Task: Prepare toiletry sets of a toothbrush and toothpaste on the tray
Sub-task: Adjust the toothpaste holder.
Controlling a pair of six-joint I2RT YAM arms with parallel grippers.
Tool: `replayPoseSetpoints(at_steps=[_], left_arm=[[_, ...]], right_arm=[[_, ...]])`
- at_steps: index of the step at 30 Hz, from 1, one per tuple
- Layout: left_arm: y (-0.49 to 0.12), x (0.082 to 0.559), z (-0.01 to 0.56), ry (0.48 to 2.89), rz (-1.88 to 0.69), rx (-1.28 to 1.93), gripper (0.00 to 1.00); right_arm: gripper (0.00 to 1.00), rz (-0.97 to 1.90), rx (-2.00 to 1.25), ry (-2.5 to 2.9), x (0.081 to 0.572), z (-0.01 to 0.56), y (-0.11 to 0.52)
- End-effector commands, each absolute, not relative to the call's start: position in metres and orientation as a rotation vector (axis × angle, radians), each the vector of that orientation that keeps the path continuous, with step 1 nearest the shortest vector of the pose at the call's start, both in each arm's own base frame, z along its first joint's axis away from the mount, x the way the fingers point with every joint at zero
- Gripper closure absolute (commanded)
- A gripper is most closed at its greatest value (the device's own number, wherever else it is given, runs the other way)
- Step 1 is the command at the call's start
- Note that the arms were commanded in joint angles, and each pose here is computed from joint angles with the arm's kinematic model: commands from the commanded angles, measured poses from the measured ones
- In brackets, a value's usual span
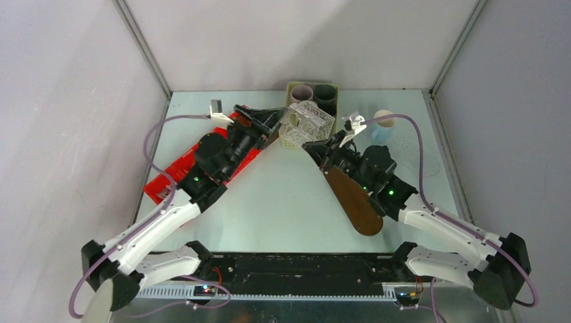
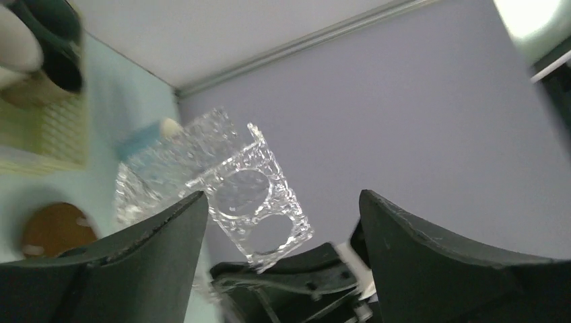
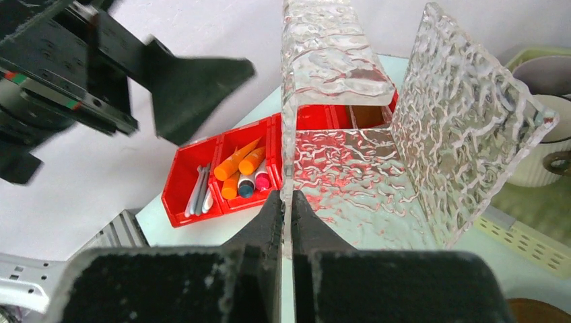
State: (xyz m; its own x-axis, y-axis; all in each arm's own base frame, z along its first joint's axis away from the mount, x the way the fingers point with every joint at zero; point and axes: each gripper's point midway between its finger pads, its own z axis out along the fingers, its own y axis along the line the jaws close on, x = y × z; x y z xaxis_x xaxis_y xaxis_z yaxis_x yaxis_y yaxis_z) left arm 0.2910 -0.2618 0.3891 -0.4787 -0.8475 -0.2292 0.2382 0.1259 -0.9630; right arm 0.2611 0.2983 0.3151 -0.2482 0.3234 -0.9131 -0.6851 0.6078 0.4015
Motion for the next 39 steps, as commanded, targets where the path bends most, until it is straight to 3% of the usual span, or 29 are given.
replayPoseSetpoints(at_steps=[1, 8, 15, 21, 39], left_arm=[[-0.234, 0.276, 0.409, 1.543, -1.148, -0.272, 0.13], [-0.212, 0.264, 0.401, 1.633, -0.573, 0.421, 0.12], [-0.223, 0.265, 0.376, 1.628, -0.284, 0.934, 0.16], [-0.246, 0.252, 0.368, 1.44, -0.12, 1.254, 0.16], [-0.28, 0.247, 0.365, 1.268, -0.106, 1.303, 0.38]], right_arm=[[1.0, 1.007, -0.405, 1.494, 0.246, 0.336, 0.283], [1.0, 0.976, -0.545, 1.56, 0.229, 0.33, 0.265], [1.0, 0.982, -0.679, 1.619, 0.211, 0.329, 0.264], [1.0, 0.985, -0.722, 1.655, 0.204, 0.326, 0.263], [1.0, 1.003, -0.761, 1.656, 0.197, 0.324, 0.264]])
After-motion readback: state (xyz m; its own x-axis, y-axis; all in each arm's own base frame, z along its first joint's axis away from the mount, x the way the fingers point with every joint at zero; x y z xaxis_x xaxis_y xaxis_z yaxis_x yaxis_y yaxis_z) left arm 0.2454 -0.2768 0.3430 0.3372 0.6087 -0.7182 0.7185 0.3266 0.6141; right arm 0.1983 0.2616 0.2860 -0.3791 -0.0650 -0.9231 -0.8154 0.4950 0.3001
